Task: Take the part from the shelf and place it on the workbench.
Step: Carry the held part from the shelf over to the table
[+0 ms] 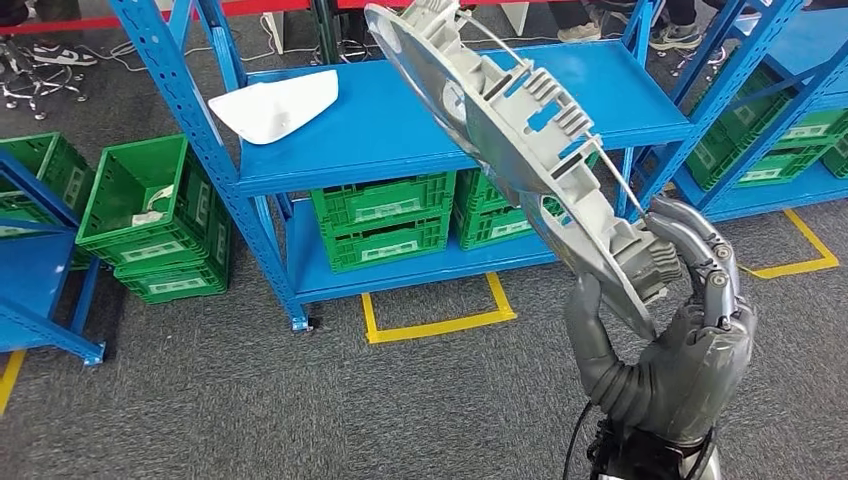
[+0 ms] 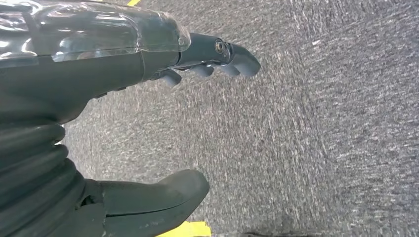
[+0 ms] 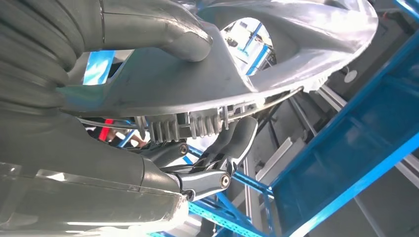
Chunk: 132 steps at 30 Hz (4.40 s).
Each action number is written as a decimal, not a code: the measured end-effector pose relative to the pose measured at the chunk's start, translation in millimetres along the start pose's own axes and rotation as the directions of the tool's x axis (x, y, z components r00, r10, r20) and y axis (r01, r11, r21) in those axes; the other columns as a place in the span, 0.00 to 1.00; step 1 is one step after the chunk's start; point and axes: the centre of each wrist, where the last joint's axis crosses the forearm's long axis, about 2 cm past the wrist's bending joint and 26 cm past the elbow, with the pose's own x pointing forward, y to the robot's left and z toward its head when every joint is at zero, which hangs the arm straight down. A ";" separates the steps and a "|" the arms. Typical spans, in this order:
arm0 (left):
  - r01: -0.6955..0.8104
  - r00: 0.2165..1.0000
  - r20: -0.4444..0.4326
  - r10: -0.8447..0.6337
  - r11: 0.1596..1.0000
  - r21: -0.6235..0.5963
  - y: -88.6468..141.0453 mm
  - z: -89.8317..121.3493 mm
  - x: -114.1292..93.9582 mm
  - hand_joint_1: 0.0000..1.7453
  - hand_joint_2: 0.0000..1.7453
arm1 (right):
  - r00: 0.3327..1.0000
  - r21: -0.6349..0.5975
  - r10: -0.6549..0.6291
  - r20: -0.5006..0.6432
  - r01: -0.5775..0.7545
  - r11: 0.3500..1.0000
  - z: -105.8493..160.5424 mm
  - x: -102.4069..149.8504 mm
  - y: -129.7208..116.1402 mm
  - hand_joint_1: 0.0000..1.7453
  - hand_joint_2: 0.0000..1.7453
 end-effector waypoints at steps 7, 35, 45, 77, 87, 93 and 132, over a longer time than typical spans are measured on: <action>0.000 1.000 0.013 0.000 1.000 -0.002 -0.8 -0.3 4.0 0.00 1.00 | 1.000 0.004 0.009 0.015 -0.009 1.000 -0.7 -0.6 0.2 1.00 1.00; 0.000 1.000 0.005 0.000 1.000 -0.007 -3.6 0.5 1.4 0.00 1.00 | 0.999 0.012 0.011 0.047 -0.011 1.000 -2.7 1.5 2.9 1.00 1.00; 0.000 1.000 0.004 0.000 1.000 -0.006 -2.8 0.4 1.0 0.00 1.00 | 0.999 0.010 0.011 0.054 -0.011 1.000 -3.4 1.4 2.5 1.00 1.00; -0.026 0.999 -0.044 0.026 1.000 -0.008 -7.9 1.3 2.1 0.00 1.00 | 0.997 0.043 -0.025 0.070 0.022 0.999 -11.5 9.8 23.0 1.00 1.00; -0.032 0.999 0.011 0.032 0.999 -0.007 -13.4 2.1 5.2 0.00 1.00 | 0.998 0.061 -0.010 0.064 0.006 0.998 -11.5 7.2 20.4 1.00 1.00; -0.032 0.999 0.008 0.032 0.999 -0.022 -22.4 3.9 7.4 0.00 1.00 | 0.998 0.081 -0.002 0.067 -0.003 0.997 -9.4 3.9 17.8 1.00 1.00; -0.035 0.999 0.010 0.036 0.998 -0.053 -39.3 7.6 11.8 0.00 1.00 | 0.995 0.074 0.018 0.098 -0.025 0.997 -12.5 5.1 12.1 1.00 1.00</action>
